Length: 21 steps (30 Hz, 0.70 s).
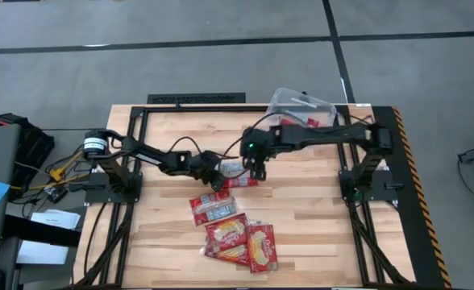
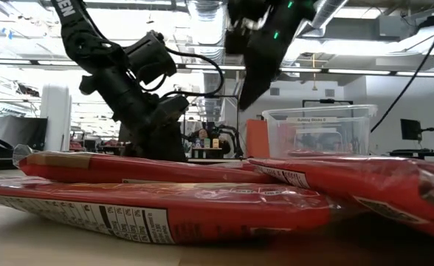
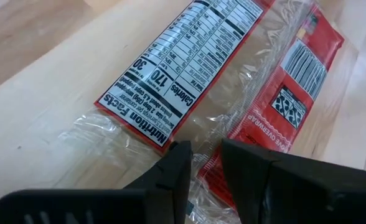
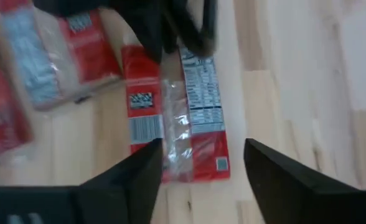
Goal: Sort popcorn bags into baskets
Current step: Put the red popcorn bag into the transparent bin
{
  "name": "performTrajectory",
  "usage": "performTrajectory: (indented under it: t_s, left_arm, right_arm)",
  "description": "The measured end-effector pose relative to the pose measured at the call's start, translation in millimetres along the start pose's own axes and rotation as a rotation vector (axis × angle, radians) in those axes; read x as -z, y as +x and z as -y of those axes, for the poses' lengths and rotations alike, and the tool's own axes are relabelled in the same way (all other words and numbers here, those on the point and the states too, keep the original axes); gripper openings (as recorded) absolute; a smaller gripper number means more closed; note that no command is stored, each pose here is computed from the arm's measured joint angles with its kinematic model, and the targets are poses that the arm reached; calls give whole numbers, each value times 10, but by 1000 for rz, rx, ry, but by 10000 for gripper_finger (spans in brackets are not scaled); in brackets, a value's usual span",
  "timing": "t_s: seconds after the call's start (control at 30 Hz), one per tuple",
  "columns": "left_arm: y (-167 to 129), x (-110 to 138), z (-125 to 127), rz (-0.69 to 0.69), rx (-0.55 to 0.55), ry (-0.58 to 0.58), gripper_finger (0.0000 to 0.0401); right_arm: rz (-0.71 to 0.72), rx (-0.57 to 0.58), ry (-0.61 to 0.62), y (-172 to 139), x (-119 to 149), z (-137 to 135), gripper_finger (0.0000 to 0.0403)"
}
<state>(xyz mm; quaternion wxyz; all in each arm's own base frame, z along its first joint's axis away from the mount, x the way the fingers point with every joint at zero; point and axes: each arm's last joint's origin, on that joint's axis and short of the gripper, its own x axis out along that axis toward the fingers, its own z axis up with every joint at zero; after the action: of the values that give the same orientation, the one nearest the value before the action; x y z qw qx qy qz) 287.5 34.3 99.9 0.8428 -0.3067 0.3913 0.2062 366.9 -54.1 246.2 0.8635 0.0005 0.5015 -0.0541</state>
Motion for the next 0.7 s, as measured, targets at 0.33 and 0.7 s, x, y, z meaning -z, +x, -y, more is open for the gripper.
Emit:
performTrajectory:
  t_s: [0.33,0.7]
  left_arm:
    - [3,0,0,17,-9,-18,87]
    - [6,-7,-2,43,-25,-17,87]
  right_arm:
    - [-133,-90,-7,751,153,265,306]
    - [-216,-258,15,1156,302,235,261]
